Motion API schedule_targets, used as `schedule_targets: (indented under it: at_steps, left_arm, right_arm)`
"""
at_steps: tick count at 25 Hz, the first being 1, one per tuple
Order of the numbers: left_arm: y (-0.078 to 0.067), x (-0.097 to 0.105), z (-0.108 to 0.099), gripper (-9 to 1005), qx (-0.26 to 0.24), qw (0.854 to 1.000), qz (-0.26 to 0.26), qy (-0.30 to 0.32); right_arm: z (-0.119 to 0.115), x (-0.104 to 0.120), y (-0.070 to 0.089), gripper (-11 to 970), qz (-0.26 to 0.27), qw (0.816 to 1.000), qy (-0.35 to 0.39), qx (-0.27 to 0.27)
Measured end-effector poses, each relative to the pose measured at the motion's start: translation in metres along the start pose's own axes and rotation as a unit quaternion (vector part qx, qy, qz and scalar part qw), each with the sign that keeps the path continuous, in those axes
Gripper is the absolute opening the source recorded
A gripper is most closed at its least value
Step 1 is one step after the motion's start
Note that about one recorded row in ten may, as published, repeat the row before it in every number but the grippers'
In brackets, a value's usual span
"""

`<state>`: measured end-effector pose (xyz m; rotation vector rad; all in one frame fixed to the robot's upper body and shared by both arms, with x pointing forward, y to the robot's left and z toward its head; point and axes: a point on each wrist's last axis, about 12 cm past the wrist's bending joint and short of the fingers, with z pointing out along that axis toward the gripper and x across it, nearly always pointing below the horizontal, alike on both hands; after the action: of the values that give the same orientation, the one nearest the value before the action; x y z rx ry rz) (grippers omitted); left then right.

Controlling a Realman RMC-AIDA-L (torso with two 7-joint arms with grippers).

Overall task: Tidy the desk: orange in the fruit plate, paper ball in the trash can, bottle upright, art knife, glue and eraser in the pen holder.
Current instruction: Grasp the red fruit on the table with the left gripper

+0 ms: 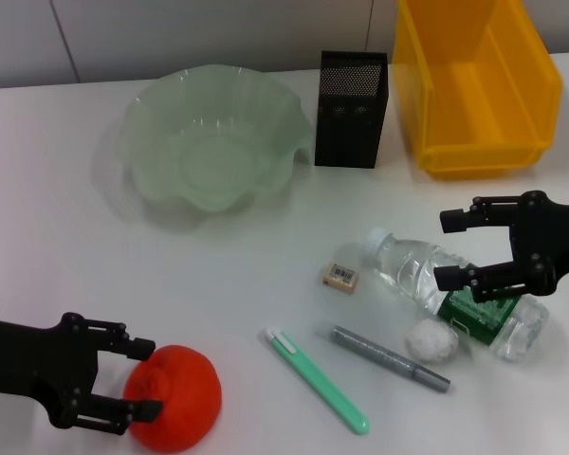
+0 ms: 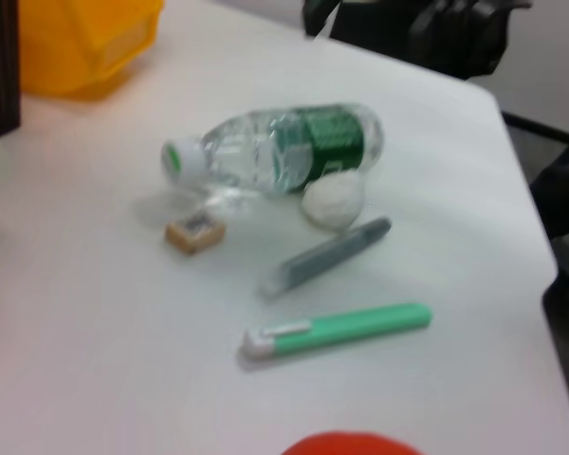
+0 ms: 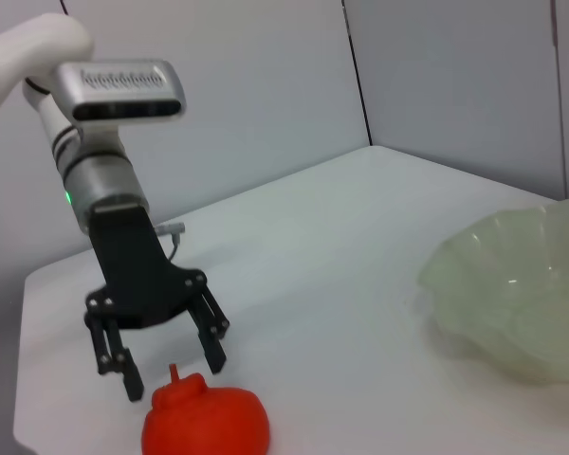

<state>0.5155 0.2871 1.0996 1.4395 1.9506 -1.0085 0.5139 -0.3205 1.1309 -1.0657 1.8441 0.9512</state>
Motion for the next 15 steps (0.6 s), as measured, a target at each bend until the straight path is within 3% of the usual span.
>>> schedule_targets:
  at_steps: [6, 15]
  left_arm:
    - [0.002, 0.011, 0.003, 727, -0.027, 1.0, 0.0, 0.009]
    - [0.001, 0.016, 0.009, 724, -0.017, 1.0, 0.008, -0.001]
  right_arm:
    - [0.002, 0.0, 0.0, 823, 0.001, 1.0, -0.002, -0.001]
    - [0.002, -0.001, -0.002, 823, 0.001, 1.0, -0.001, 0.004]
